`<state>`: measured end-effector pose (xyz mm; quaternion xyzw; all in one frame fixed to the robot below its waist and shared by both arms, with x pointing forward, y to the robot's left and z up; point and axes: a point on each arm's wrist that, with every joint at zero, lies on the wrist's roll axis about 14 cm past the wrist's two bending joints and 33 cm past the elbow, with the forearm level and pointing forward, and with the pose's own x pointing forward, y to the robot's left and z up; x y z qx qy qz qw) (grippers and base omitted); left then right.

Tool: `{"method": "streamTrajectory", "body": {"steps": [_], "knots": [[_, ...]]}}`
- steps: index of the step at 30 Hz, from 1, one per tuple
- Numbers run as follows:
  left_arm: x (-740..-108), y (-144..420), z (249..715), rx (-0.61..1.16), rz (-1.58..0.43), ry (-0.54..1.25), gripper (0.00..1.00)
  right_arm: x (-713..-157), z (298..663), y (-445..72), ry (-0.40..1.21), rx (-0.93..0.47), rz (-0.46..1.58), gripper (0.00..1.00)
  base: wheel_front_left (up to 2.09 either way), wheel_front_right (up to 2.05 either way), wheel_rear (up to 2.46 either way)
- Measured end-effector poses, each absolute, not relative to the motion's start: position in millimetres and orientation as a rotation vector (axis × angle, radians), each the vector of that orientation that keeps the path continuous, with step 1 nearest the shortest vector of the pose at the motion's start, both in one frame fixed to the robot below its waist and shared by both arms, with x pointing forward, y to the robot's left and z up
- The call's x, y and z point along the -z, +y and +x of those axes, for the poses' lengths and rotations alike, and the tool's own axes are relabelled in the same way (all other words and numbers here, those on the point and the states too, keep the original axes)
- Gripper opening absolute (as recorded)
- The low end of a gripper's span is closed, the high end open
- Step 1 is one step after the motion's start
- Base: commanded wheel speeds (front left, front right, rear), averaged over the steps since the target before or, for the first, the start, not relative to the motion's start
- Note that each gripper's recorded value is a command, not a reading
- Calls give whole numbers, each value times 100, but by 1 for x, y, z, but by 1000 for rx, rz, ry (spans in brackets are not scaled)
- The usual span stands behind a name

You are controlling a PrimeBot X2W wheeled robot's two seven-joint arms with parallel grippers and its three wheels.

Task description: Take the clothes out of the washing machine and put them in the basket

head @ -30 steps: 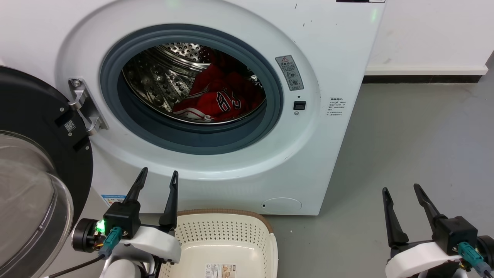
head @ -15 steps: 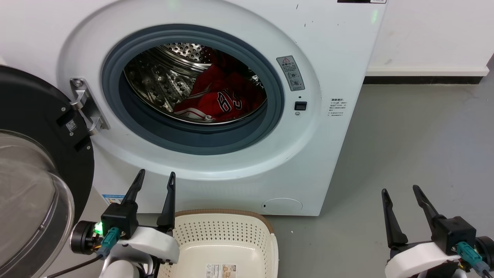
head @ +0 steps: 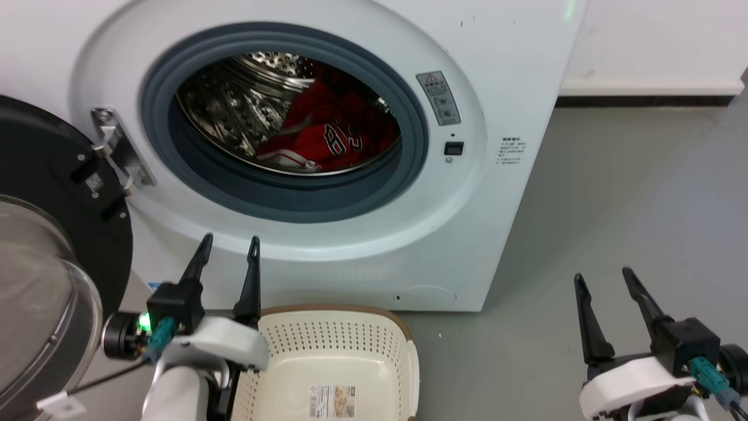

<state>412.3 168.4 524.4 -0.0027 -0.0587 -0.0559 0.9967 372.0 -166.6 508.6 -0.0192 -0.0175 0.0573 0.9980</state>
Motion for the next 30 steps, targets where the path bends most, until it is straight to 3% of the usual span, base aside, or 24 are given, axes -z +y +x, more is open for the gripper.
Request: {"method": "streamTrajectory", "body": {"steps": [18, 30], "knots": [[-473, 163, 544, 155, 14, 41, 100, -480, 423, -176, 0, -92, -27, 100, 0, 0, 0], [-415, 151, 639, 197, 52, 205, 100, -430, 442, -197, 94, -35, -5, 100, 0, 0, 0]]}}
